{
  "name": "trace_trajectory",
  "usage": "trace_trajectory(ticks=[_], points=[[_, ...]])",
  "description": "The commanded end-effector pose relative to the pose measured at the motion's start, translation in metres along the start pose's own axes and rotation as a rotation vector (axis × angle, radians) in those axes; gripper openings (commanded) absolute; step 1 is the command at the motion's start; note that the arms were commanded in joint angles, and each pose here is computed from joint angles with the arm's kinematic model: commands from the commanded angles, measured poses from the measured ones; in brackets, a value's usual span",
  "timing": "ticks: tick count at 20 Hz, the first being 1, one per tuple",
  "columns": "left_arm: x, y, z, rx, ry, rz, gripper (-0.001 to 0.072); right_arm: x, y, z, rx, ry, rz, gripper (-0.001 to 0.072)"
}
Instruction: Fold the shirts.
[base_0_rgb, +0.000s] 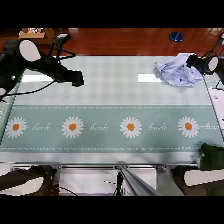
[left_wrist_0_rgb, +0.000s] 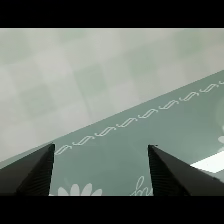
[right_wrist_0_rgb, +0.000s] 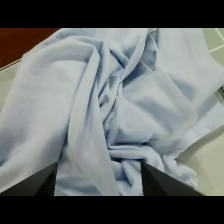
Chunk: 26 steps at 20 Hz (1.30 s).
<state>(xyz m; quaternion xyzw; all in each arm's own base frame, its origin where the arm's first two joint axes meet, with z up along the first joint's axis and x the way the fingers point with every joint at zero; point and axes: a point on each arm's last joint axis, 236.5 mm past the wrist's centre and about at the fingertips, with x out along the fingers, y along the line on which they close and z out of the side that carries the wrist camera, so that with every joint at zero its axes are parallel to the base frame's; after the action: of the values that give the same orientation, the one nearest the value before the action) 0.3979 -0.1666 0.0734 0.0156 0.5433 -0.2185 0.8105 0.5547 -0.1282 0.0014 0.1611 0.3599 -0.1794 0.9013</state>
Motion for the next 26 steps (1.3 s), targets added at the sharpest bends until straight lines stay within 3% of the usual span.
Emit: trace_trajectory(ticks=[1, 5, 6, 7, 8, 13, 19, 23, 26], points=[[-0.013, -0.02, 0.005, -0.019, -0.038, -0.073, 0.072, 0.034, -0.007, -0.025, -0.003, 0.041, -0.009, 0.0586], [-0.016, -0.04, 0.009, -0.048, -0.049, -0.156, 0.072, 0.057, -0.014, -0.042, -0.043, 0.064, -0.028, 0.0582], [-0.016, -0.041, 0.009, -0.049, -0.05, -0.161, 0.072, 0.061, -0.016, -0.046, -0.055, 0.067, -0.033, 0.0516], [-0.016, -0.041, 0.009, -0.049, -0.052, -0.163, 0.072, 0.063, -0.017, -0.048, -0.062, 0.072, -0.037, 0.0215], [-0.015, -0.041, 0.011, -0.036, -0.061, -0.161, 0.072, 0.061, -0.015, -0.045, -0.054, 0.066, -0.032, 0.0028], [-0.021, -0.042, 0.023, 0.0, -0.111, -0.162, 0.072, -0.02, 0.007, 0.042, -0.146, -0.15, 0.022, 0.0027], [-0.135, -0.08, 0.085, 0.092, -0.401, -0.21, 0.072, -0.286, 0.03, 0.17, -0.142, -0.647, 0.131, 0.0025], [-0.278, -0.116, 0.1, 0.21, -0.715, -0.202, 0.072, -0.451, 0.036, 0.168, -0.027, -0.851, 0.308, 0.0026], [-0.362, -0.136, 0.08, 0.275, -0.888, -0.187, 0.072, -0.525, 0.029, 0.151, -0.035, -0.951, 0.341, 0.0026]])
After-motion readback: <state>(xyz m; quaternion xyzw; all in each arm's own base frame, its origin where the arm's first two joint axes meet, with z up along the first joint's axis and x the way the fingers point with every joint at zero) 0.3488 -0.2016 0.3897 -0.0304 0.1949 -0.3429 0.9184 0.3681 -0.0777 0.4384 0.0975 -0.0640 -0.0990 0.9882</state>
